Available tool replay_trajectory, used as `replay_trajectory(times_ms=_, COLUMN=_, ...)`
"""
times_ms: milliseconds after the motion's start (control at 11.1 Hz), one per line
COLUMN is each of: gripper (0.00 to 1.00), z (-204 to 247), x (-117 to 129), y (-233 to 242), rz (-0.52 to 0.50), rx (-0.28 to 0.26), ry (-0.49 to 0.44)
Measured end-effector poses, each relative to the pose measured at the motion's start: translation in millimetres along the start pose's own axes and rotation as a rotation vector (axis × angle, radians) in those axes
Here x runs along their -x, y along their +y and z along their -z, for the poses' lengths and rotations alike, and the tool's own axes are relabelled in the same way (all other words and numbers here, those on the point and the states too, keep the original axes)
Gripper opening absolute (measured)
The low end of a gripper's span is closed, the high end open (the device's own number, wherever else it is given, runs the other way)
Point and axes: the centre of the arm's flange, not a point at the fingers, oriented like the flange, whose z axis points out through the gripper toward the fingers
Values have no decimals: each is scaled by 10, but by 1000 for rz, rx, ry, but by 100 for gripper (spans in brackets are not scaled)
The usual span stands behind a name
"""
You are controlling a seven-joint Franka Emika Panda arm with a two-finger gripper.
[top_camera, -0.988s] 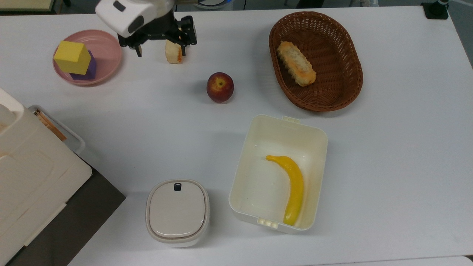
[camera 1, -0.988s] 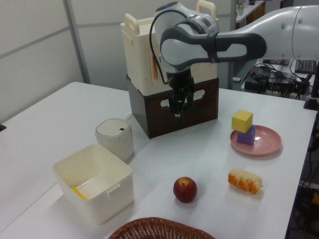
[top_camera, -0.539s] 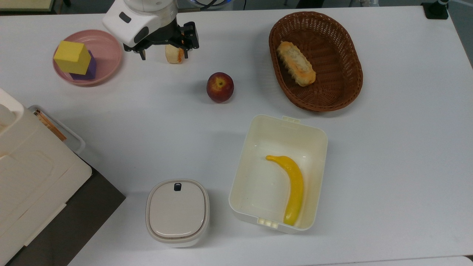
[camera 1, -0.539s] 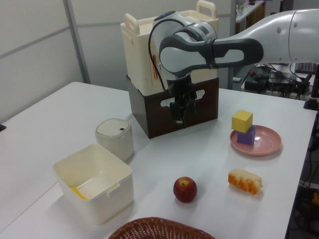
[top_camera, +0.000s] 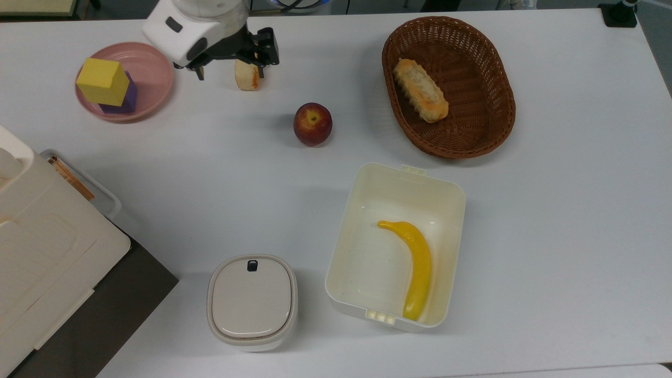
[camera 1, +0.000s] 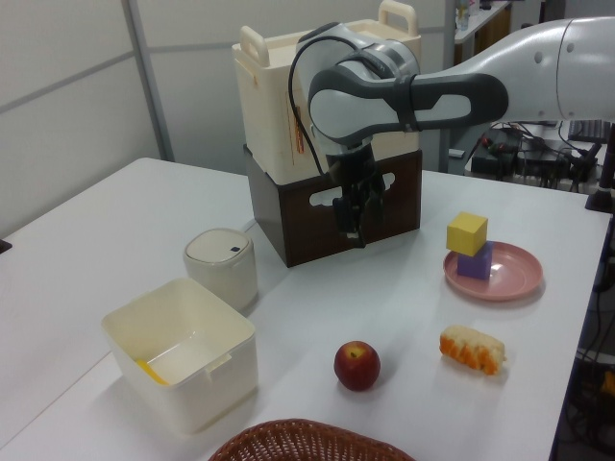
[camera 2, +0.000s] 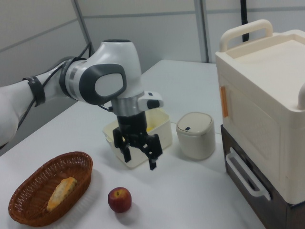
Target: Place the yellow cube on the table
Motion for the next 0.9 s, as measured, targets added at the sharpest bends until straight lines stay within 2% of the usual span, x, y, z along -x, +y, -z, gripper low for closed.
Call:
replay_trajectory(times_ms=180, gripper=100, z=10, x=98, y=402, rz=-45, rx=8, ry=2)
replay_trajectory(times_ms=539, gripper=100, z=-4, x=446, y=1348, rz=-149, rx=-14, ry=10)
replay_trajectory(times_ms=898, gripper=100, z=-383, x=773, y=2099, rz=-185, rx=-56, ry=-43)
